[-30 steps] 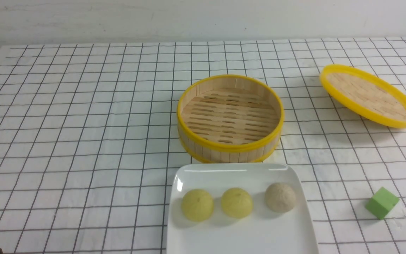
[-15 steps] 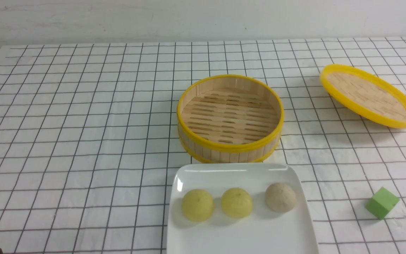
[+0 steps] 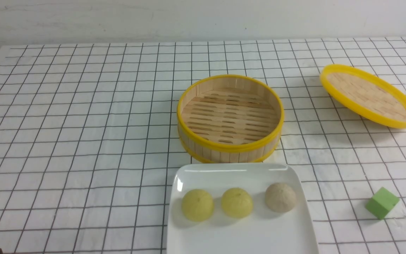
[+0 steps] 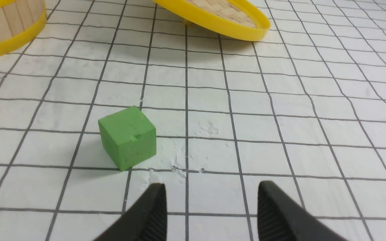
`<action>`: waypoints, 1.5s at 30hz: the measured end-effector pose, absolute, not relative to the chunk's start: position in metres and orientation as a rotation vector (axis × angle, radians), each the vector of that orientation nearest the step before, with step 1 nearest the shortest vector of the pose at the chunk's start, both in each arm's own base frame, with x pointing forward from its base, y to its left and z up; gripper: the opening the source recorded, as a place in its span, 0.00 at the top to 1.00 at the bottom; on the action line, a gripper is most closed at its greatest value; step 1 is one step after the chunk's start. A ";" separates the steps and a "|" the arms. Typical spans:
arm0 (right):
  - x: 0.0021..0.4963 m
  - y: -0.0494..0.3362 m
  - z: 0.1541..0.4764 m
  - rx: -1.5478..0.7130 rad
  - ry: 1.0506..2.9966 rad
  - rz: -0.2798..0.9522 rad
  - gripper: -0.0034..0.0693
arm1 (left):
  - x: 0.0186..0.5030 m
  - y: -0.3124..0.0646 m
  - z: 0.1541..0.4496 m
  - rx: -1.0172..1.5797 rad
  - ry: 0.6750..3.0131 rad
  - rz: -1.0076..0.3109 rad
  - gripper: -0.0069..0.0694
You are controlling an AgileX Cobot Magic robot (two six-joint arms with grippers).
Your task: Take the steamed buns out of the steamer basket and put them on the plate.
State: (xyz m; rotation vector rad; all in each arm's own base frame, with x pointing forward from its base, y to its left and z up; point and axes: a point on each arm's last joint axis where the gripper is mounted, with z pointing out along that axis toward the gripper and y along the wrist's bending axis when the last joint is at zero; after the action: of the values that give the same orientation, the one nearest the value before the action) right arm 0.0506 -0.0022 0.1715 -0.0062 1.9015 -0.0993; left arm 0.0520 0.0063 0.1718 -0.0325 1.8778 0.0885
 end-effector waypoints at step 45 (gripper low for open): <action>0.051 -0.001 0.172 0.094 1.890 -0.002 0.43 | 0.052 0.006 0.172 -0.033 1.878 0.088 0.54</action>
State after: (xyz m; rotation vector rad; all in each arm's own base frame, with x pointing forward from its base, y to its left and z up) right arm 0.0509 -0.0005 0.1722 0.0938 1.8901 -0.0016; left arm 0.0520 0.0063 0.1718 -0.0325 1.8778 0.0885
